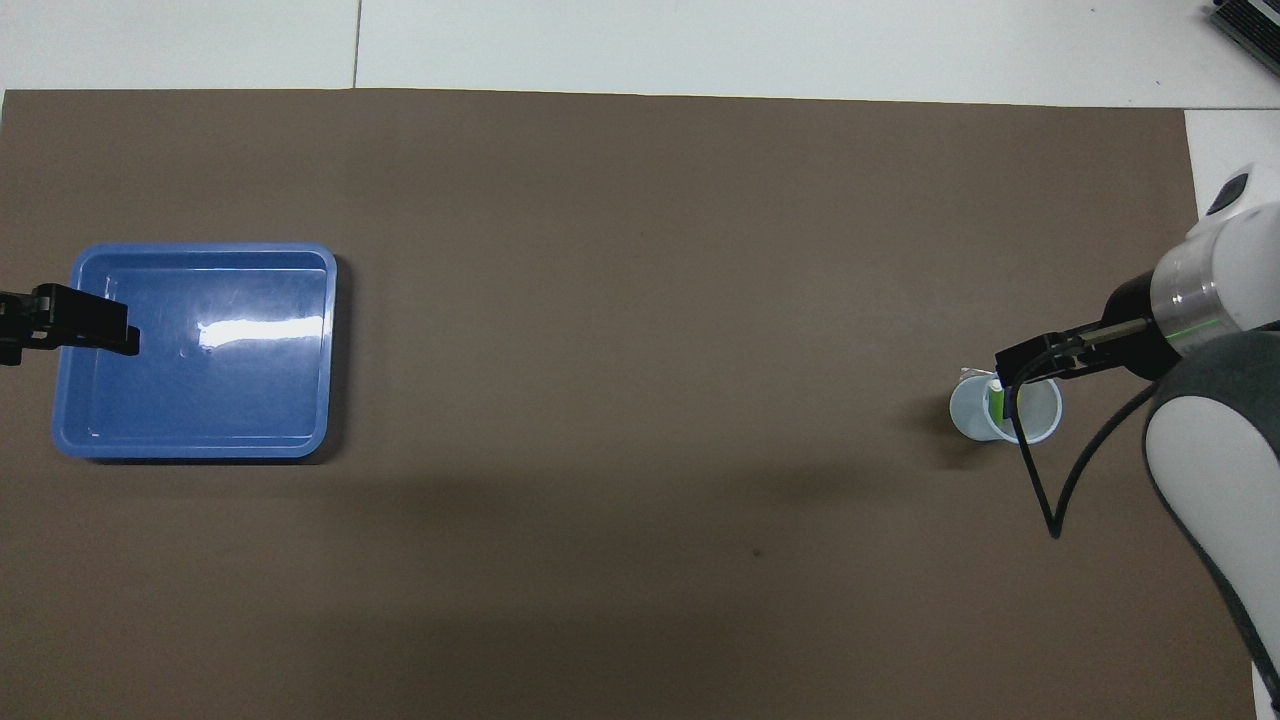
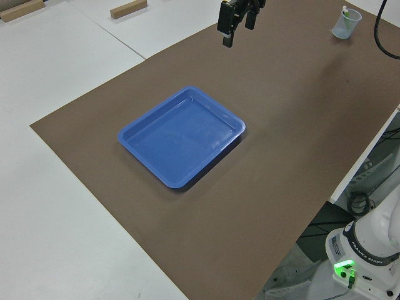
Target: Right arm passes pens to left for tray arrangement
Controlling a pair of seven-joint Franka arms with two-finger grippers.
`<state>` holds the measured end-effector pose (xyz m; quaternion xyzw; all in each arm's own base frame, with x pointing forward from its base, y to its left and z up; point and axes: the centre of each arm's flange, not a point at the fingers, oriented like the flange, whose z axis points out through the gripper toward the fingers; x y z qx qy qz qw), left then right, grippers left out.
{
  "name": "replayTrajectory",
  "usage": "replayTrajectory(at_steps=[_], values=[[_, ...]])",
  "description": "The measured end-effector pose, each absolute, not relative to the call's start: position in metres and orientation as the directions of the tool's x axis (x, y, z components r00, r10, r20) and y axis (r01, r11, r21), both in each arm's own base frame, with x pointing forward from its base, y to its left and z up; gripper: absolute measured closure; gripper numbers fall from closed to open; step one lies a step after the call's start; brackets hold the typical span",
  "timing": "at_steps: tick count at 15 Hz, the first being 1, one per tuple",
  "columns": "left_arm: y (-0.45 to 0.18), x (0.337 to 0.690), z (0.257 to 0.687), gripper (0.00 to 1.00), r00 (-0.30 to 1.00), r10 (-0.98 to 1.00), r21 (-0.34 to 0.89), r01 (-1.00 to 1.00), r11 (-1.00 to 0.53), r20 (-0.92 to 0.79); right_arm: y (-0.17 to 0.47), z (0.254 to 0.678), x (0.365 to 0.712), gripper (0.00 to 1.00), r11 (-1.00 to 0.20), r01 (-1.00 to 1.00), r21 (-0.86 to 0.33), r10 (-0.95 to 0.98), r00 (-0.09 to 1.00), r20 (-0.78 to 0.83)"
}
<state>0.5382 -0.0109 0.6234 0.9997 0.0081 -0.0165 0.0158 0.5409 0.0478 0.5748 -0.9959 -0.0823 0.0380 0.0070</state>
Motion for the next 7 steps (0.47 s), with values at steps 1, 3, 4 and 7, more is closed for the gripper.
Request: replayTrajectory(at_steps=[1, 3, 4, 7], values=[[-0.0106, 0.5382, 0.6234, 0.0, 0.999, 0.016, 0.031, 0.017, -0.999, -0.033, 0.0478, 0.5748, 0.5409, 0.0, -0.986, 0.163, -0.02, 0.164, 0.984, -0.074], [-0.0098, 0.5382, 0.6234, 0.0, 0.999, 0.018, 0.031, 0.019, -0.999, -0.033, 0.0478, 0.5748, 0.5408, 0.0, -0.986, 0.163, -0.02, 0.165, 0.984, -0.074], [-0.0096, 0.5381, 0.6235, 0.0, 0.999, 0.018, 0.031, 0.019, -0.999, -0.033, 0.0478, 0.5748, 0.5408, 0.0, -0.986, 0.163, -0.02, 0.165, 0.984, -0.074], [-0.0096, 0.5376, 0.6244, 0.0, 0.999, 0.018, 0.031, 0.019, -0.999, -0.031, 0.0478, 0.5745, 0.5408, 0.0, -0.986, 0.163, -0.02, 0.165, 0.984, -0.075]])
